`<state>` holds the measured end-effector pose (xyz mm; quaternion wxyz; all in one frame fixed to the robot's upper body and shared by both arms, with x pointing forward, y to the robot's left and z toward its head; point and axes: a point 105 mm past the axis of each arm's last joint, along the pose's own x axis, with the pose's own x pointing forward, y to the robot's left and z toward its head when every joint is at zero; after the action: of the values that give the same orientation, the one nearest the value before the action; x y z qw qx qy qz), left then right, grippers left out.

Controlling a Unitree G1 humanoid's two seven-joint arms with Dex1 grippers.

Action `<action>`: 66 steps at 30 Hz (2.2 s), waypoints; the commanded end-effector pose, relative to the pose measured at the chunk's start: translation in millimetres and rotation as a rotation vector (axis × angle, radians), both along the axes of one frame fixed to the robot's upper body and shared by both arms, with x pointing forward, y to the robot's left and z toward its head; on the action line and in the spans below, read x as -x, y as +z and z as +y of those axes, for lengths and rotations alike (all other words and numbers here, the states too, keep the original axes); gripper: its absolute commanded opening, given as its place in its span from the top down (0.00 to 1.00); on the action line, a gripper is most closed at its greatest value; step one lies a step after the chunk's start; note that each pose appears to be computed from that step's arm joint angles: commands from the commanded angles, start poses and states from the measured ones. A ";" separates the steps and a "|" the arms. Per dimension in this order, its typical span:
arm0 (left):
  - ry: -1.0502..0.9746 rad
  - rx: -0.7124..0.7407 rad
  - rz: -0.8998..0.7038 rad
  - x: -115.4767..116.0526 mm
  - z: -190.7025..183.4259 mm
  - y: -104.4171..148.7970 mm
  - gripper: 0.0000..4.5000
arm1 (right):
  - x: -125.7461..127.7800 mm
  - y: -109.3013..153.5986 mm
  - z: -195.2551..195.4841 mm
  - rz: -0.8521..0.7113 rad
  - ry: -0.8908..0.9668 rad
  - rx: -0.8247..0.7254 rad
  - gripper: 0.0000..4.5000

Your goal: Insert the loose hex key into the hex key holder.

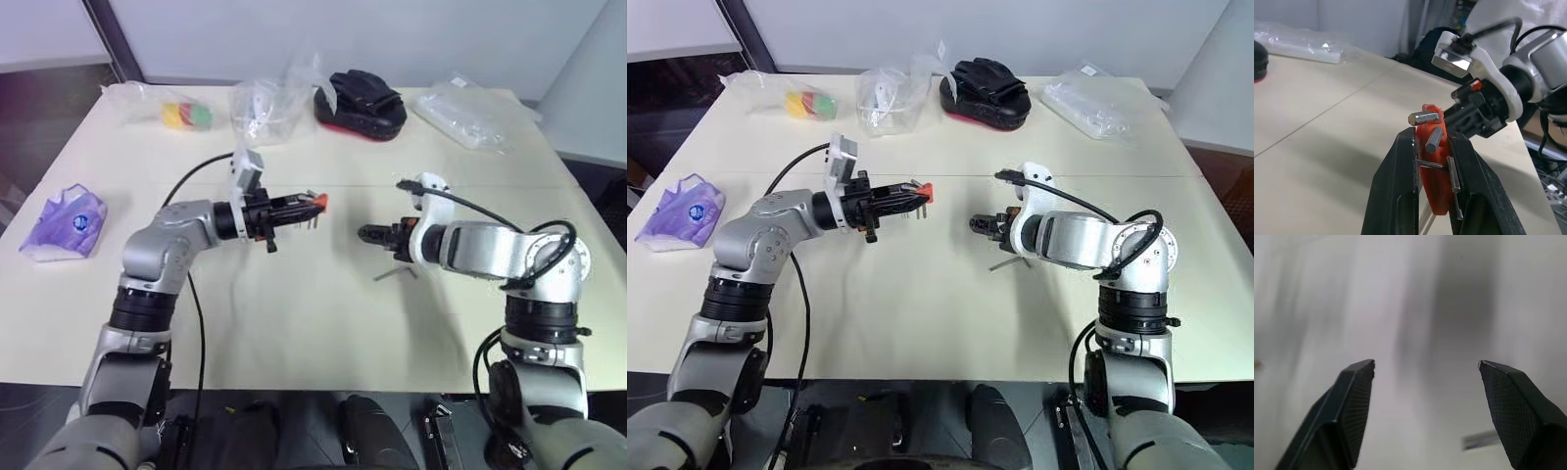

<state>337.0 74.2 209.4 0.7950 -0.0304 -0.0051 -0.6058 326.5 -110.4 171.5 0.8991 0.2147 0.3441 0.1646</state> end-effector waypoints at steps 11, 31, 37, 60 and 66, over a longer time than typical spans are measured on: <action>-0.019 -0.008 -0.055 0.1 -2.7 10.7 0.95 | 17.6 -8.7 0.0 -0.005 0.063 -0.018 0.22; -0.039 -0.008 -0.054 1.3 -8.7 8.1 0.95 | 21.8 -0.4 2.0 0.194 -0.415 -0.210 0.22; -0.044 -0.005 -0.056 1.4 -10.7 7.9 0.95 | 23.5 -5.6 -8.3 0.214 -0.467 -0.210 0.22; -0.045 -0.003 -0.059 1.4 -11.7 7.1 0.95 | 26.1 -35.1 -44.6 0.310 -0.584 -0.158 0.22; -0.044 -0.005 -0.059 2.0 -11.3 6.8 0.95 | 22.0 -40.4 -48.6 0.329 -0.567 -0.136 0.22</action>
<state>338.0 64.3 203.9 0.7864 -0.0252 -0.0027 -0.6172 307.0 -152.9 128.3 0.8232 0.3998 0.3933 -0.0881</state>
